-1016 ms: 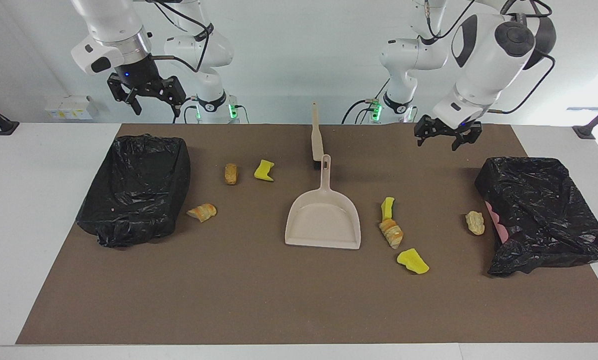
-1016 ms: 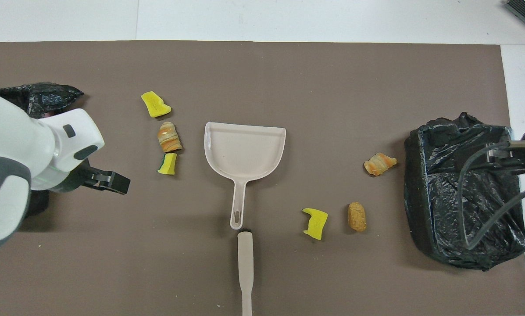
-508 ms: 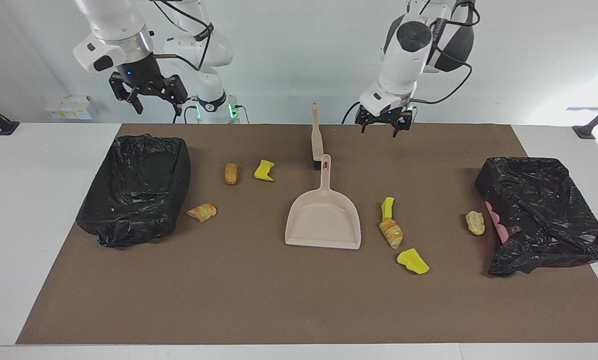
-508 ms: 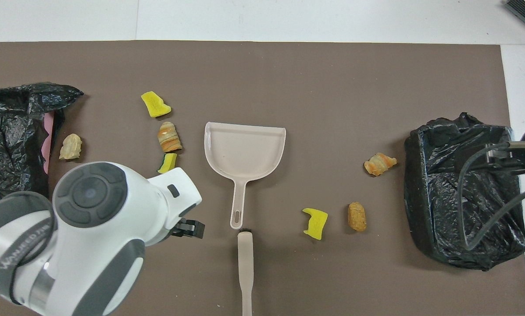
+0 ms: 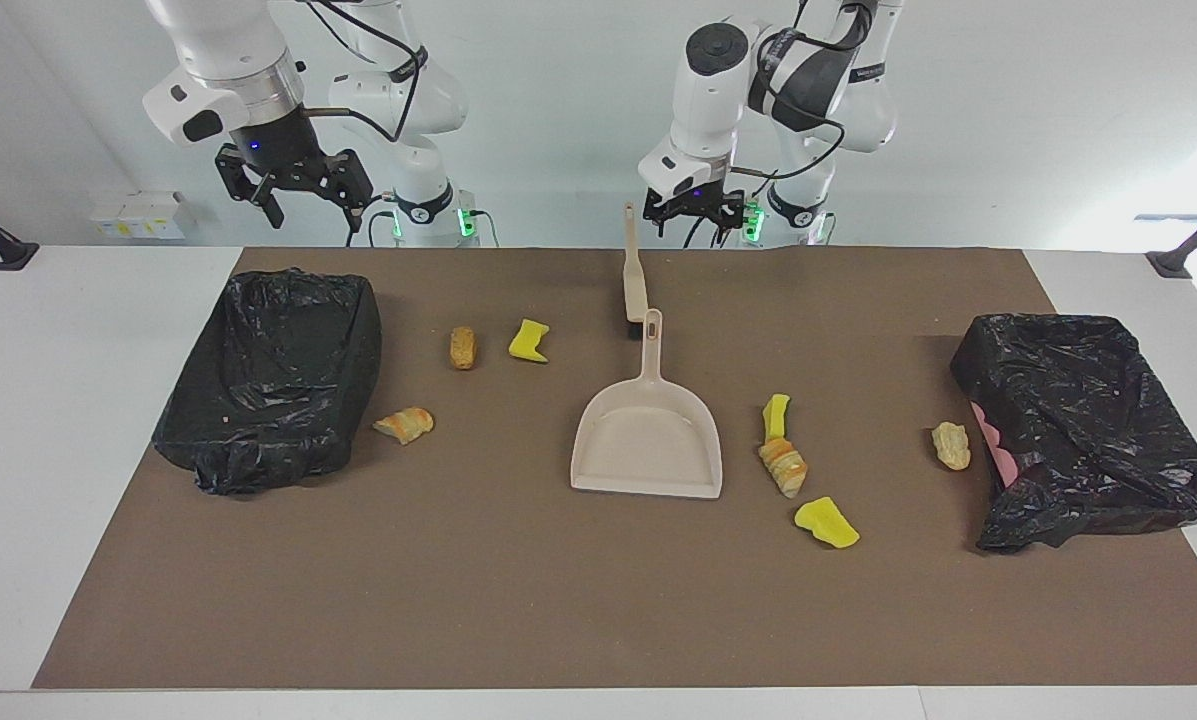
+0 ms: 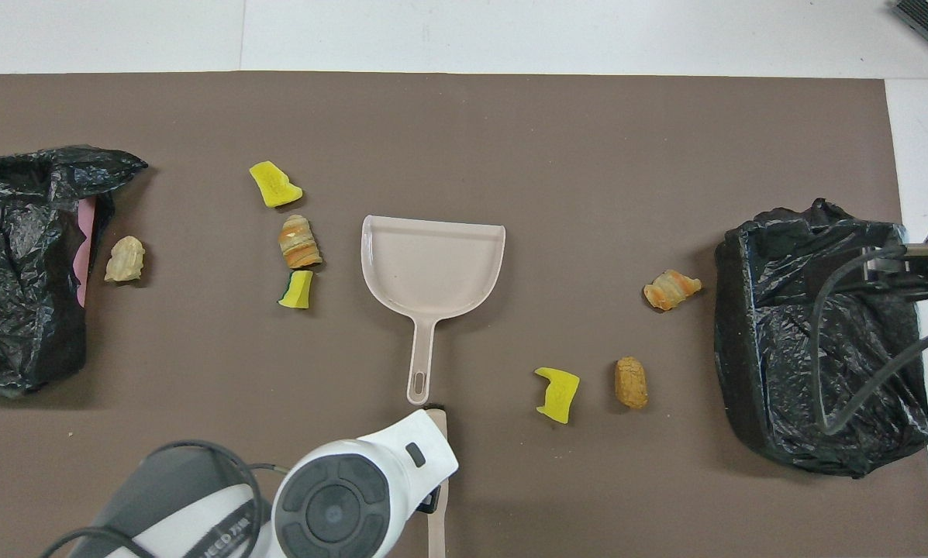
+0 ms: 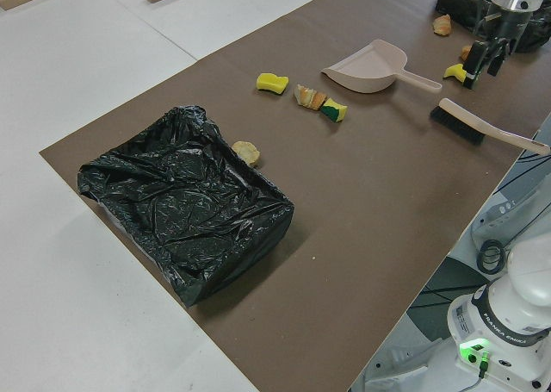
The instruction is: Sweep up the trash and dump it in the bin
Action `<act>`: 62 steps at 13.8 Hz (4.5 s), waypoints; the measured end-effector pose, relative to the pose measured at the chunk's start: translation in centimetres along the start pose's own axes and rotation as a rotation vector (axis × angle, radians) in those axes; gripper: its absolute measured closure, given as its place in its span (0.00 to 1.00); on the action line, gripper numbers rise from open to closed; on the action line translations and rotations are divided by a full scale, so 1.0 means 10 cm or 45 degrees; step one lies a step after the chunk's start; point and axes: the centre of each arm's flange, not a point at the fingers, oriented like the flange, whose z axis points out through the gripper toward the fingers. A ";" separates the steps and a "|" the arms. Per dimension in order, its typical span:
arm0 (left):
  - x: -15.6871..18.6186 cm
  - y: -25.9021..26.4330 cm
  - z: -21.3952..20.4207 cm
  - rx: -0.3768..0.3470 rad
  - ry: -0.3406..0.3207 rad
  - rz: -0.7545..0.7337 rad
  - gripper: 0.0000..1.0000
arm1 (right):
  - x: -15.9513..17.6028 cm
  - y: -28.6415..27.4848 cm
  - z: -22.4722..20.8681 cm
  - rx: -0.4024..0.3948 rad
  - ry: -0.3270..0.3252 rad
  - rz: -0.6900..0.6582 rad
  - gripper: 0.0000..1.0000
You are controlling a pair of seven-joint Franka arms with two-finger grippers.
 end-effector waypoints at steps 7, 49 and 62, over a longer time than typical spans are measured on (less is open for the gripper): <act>-0.39 0.49 1.01 -0.016 0.074 -0.049 0.00 | 0.38 -0.98 0.48 0.049 0.093 0.063 0.00; -0.52 0.11 1.16 0.313 -0.110 -0.316 0.74 | -0.41 -3.91 3.06 0.082 -0.082 -0.197 0.67; 0.09 -1.36 0.83 0.227 -0.088 -0.551 0.74 | -0.40 -3.85 3.12 0.076 -0.092 -0.336 0.57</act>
